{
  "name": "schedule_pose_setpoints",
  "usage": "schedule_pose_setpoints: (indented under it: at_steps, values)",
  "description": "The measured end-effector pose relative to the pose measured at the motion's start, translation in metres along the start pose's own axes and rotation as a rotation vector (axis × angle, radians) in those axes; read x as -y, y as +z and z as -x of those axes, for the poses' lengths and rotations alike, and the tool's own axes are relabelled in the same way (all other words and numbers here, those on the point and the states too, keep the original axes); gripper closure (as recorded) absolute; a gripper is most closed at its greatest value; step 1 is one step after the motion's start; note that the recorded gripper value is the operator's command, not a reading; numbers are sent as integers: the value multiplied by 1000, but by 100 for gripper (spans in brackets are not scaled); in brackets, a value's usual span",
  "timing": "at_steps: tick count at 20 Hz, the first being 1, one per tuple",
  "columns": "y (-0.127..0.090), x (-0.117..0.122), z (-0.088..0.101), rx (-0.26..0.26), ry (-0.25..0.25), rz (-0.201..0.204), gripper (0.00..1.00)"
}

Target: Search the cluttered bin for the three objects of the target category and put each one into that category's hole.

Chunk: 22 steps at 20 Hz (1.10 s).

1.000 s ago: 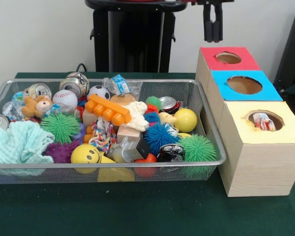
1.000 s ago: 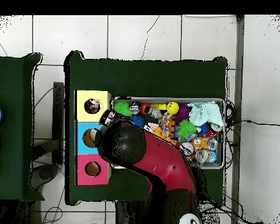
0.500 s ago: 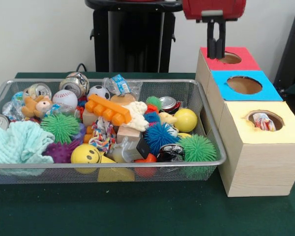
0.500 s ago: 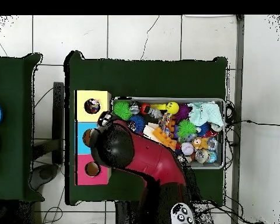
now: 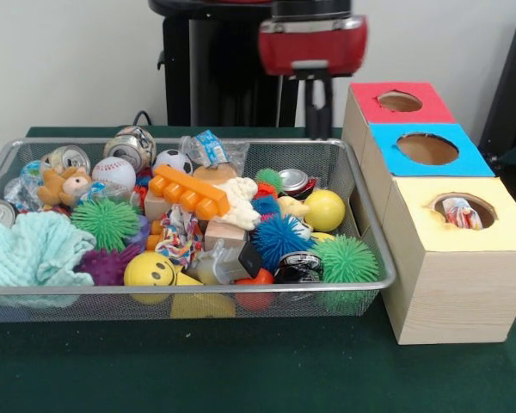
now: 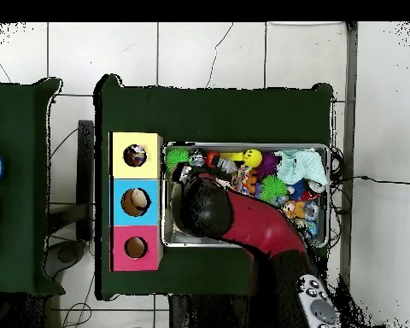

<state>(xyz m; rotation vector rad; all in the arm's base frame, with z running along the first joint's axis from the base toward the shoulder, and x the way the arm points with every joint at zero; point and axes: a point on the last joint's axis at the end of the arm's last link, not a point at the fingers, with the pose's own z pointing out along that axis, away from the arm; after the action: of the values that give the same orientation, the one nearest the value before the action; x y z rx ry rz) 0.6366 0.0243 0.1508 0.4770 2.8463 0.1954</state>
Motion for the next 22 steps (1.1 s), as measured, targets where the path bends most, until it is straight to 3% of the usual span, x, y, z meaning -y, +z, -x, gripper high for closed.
schedule_pose_setpoints:
  at_steps: [8,12,22]
  values:
    - [17,87,9,-14,7,-3,100]
    - [33,107,-1,-26,-23,0,100]
    - [77,114,-38,-42,-107,16,100]
